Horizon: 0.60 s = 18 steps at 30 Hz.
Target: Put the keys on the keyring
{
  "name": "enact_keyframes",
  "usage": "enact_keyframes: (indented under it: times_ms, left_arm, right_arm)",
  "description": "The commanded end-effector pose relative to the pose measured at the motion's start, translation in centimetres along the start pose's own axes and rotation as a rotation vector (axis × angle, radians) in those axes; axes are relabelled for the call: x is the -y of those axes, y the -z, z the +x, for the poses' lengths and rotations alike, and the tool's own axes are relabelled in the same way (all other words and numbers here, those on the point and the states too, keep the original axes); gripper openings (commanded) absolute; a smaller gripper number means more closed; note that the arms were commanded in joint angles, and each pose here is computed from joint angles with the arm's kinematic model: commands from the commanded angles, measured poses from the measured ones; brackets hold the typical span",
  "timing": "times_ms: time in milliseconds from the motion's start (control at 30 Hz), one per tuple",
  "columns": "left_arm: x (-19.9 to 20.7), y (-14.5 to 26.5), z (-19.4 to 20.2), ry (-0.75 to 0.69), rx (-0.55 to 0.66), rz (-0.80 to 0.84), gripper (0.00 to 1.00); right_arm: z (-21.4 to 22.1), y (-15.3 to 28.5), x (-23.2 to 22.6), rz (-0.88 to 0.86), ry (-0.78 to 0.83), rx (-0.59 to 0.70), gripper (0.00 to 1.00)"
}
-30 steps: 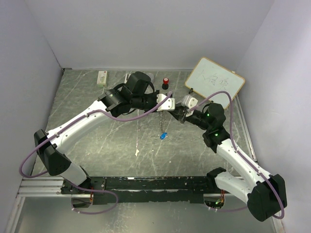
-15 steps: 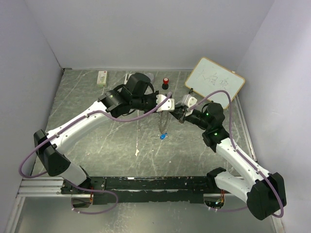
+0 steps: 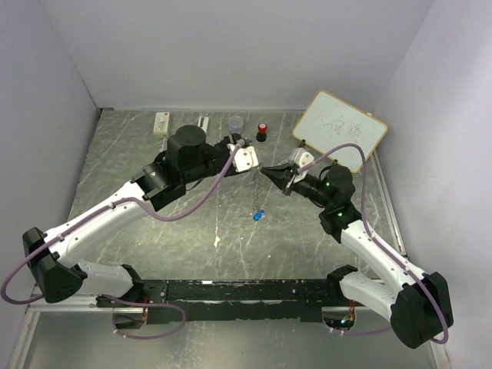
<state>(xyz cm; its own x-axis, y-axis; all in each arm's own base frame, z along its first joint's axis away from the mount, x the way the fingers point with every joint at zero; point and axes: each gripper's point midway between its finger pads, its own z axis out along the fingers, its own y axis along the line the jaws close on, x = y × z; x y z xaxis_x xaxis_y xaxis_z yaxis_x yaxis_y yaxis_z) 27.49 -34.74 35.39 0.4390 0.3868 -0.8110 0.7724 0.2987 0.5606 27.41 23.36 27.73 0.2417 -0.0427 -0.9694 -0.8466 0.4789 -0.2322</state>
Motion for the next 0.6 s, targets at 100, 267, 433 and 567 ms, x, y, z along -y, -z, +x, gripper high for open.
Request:
enact_keyframes:
  times_ms: [100, 267, 433, 567]
  left_arm:
    - [-2.0, 0.9, -1.0, 0.083, 0.092, -0.165, 0.55]
    - [-0.9, 2.0, -0.4, 0.18, 0.224, -0.241, 0.57]
    - [0.2, 2.2, -0.2, 0.207, 0.299, -0.24, 0.59]
    - [0.5, 1.4, 0.3, 0.207, 0.289, -0.23, 0.57]
  right_arm:
    - [-3.0, 0.2, 1.4, 0.076, 0.034, 0.104, 0.0]
    - [-4.4, 0.6, 1.4, 0.1, 0.014, 0.183, 0.0]
    - [-5.7, 0.7, 1.3, 0.099, -0.014, 0.268, 0.0]
    - [-6.0, 0.5, 1.2, 0.083, -0.024, 0.297, 0.0]
